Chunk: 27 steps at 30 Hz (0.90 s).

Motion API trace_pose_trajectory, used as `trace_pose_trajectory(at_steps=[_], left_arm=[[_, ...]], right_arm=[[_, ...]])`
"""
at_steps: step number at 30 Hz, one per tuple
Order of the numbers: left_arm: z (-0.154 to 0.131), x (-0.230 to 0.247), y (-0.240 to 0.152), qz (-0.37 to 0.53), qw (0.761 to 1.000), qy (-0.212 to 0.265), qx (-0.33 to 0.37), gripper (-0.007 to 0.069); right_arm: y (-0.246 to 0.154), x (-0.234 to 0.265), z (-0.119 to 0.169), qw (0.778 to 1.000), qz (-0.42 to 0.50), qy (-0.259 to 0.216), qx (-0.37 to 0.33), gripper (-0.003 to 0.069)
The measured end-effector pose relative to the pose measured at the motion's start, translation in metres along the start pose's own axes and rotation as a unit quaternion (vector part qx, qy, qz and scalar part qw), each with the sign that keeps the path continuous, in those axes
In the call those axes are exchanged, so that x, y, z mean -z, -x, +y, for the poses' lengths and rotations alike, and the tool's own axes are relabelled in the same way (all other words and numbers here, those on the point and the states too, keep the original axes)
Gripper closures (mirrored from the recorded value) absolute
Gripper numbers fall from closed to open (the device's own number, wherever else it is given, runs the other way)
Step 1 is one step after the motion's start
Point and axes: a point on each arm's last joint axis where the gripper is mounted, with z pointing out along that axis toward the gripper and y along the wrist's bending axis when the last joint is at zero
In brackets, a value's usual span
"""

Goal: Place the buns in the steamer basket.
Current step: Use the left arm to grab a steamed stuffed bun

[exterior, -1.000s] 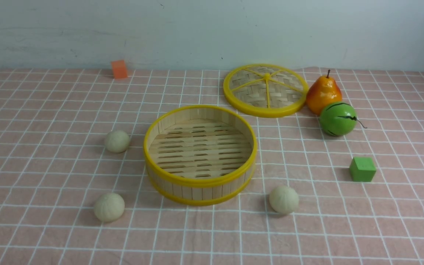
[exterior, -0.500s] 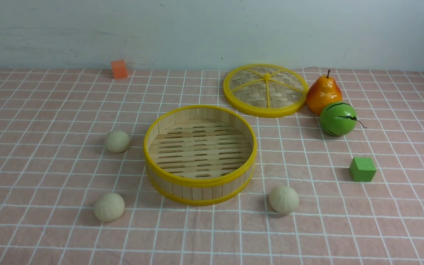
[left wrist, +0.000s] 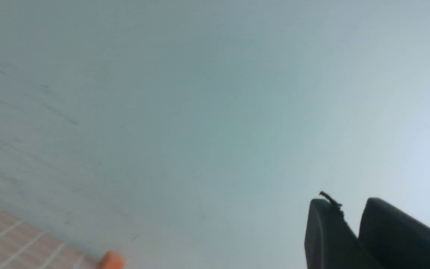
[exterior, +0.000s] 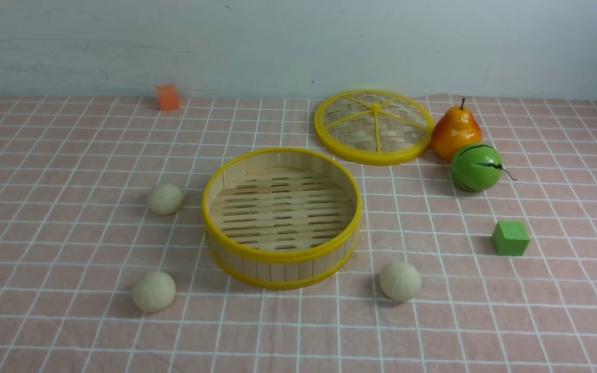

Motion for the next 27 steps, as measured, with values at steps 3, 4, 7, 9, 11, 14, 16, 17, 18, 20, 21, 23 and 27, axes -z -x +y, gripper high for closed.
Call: trace_pose_trajectory(at_steps=[3,4,7,9,11,14,16,17,18,20,21,23,27], left_arm=[[-0.013,-0.005,0.015,-0.013,0.999,-0.019,0.032,0.0491],[-0.014,-0.006,0.017,-0.012,0.999,-0.021,0.029,0.0491],[-0.040,-0.027,0.045,0.018,0.999,-0.022,-0.018,0.0491],[-0.052,-0.050,0.059,0.059,0.997,0.000,-0.053,0.0491],[-0.055,-0.071,0.062,0.099,0.992,0.026,-0.070,0.0491],[-0.049,-0.102,0.051,0.169,0.980,0.071,-0.077,0.0489],[-0.039,-0.119,0.036,0.223,0.966,0.109,-0.068,0.0488],[-0.036,-0.122,0.032,0.234,0.963,0.117,-0.066,0.0489],[-0.029,-0.128,0.022,0.269,0.951,0.146,-0.052,0.0489],[-0.018,-0.136,0.005,0.336,0.921,0.193,-0.047,0.0498],[-0.014,-0.137,-0.001,0.371,0.903,0.212,-0.052,0.0515],[-0.011,-0.142,-0.011,0.420,0.876,0.225,-0.067,0.0553],[-0.017,-0.159,-0.046,0.589,0.770,0.204,-0.134,0.0639]], right_arm=[[0.012,-0.005,0.003,1.000,-0.010,0.002,-0.001,0.0509],[0.015,-0.006,0.004,1.000,-0.012,0.003,-0.001,0.0517],[0.041,-0.023,0.011,1.000,-0.003,0.001,0.017,0.0662],[0.052,-0.035,0.014,0.999,0.013,-0.002,0.034,0.0673],[0.059,-0.051,0.016,0.998,0.044,-0.008,0.052,0.0668],[0.057,-0.075,0.016,0.991,0.110,-0.018,0.070,0.0664],[0.044,-0.091,0.013,0.979,0.182,-0.027,0.085,0.0662],[0.044,-0.091,0.013,0.978,0.185,-0.027,0.086,0.0662],[0.033,-0.100,0.010,0.966,0.240,-0.035,0.089,0.0662],[0.013,-0.109,0.005,0.936,0.338,-0.049,0.089,0.0662],[0.003,-0.111,0.003,0.917,0.385,-0.057,0.085,0.0662],[-0.010,-0.115,0.000,0.886,0.452,-0.068,0.075,0.0661],[-0.045,-0.131,-0.004,0.797,0.597,-0.079,0.041,0.0661]])
